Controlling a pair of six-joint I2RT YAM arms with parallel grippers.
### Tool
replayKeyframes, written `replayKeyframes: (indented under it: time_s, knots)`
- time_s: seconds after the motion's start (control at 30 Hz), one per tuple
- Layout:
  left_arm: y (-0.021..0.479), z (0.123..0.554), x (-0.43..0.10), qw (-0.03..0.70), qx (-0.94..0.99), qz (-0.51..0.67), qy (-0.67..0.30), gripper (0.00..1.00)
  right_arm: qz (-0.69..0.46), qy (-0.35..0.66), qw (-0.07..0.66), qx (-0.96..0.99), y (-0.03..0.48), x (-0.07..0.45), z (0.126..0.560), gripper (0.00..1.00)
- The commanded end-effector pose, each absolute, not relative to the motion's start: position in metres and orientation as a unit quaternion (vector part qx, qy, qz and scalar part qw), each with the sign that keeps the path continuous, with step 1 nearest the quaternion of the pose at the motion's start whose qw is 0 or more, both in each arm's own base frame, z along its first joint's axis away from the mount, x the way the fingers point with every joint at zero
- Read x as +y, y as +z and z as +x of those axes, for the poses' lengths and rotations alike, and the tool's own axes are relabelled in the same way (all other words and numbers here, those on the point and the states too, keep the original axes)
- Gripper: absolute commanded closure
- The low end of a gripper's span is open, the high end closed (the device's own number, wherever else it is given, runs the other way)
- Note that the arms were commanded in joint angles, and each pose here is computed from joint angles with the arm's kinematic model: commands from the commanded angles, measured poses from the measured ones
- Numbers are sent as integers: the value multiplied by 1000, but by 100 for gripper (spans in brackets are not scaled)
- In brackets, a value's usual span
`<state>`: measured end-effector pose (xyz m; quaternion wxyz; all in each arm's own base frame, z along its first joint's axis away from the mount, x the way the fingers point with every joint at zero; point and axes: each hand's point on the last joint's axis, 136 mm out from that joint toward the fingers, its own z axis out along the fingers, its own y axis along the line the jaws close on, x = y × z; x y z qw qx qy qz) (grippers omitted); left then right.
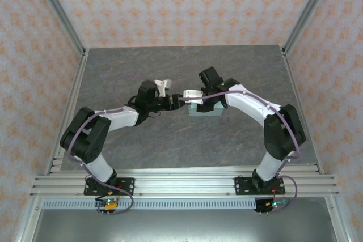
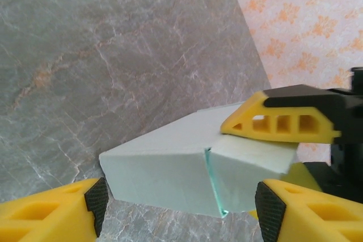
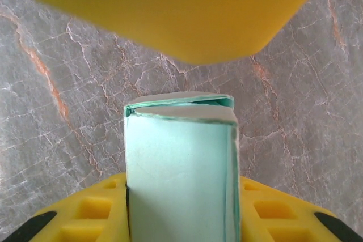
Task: Fold the paper box
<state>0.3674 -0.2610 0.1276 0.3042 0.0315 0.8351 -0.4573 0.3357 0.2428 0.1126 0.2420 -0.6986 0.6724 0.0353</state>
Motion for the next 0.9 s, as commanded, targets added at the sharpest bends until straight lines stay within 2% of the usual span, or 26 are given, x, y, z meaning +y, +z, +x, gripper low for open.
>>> replayKeyframes:
  time_s: [0.0, 0.13, 0.17, 0.2, 0.23, 0.33, 0.6, 0.73, 0.87]
  knots:
    - [164, 374, -258, 354, 813, 47, -460, 27, -696, 96, 173, 691, 98, 237, 316, 63]
    - [184, 373, -245, 453, 781, 106, -416, 25, -688, 123, 131, 703, 94, 232, 312, 64]
    - [185, 374, -237, 484, 774, 109, -394, 21, -687, 127, 125, 704, 93, 231, 311, 64]
    - [182, 376, -230, 506, 769, 108, -375, 3, -686, 132, 120, 706, 92, 230, 309, 64]
    - [176, 379, -222, 518, 772, 93, -356, 0, -685, 136, 119, 706, 92, 231, 309, 63]
    - [161, 383, -211, 553, 762, 89, -327, 0, -684, 146, 115, 705, 91, 232, 307, 63]
    - [128, 345, -265, 530, 691, 370, -324, 2, -688, 155, 118, 699, 93, 229, 304, 63]
    - [118, 320, -286, 485, 649, 493, -318, 3, -689, 170, 120, 694, 96, 231, 299, 63]
    - [123, 329, -297, 493, 635, 503, -317, 3, -690, 178, 118, 692, 93, 232, 297, 63]
